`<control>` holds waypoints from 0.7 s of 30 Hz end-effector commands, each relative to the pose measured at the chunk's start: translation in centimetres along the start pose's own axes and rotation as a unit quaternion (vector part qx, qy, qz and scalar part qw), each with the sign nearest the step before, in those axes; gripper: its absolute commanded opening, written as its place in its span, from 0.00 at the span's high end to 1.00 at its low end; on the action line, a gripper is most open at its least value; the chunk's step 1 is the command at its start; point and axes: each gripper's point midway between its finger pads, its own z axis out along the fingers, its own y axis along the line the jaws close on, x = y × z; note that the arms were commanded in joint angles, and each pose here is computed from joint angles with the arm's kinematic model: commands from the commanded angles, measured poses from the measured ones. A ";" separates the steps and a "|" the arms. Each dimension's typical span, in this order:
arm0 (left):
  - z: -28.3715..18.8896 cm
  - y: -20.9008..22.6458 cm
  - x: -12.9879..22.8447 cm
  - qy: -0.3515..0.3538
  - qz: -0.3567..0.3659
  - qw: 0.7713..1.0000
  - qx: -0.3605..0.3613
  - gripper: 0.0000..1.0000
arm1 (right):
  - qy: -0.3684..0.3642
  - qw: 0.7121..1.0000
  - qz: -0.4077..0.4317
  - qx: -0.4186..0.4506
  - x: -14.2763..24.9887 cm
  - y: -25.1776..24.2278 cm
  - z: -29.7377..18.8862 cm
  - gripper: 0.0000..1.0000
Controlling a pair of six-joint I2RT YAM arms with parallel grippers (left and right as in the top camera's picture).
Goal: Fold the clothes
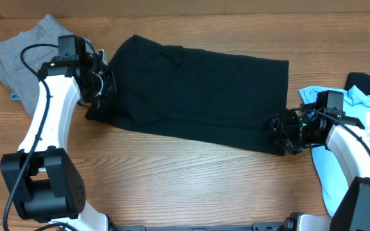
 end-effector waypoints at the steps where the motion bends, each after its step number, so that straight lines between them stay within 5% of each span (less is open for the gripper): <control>1: 0.7 -2.8 -0.1 0.003 0.001 0.999 0.042 0.92 | -0.016 1.000 -0.013 -0.015 -0.9 1.2 -0.8 0.25; 16: 5.0 -4.4 -4.0 -0.067 0.052 0.996 0.022 0.90 | -0.018 1.000 -0.015 -0.017 -1.0 1.3 -0.8 0.24; 21: 4.6 -5.4 -5.6 -0.101 0.054 0.992 0.045 0.65 | -0.018 1.000 -0.015 -0.017 -1.0 1.3 -0.8 0.24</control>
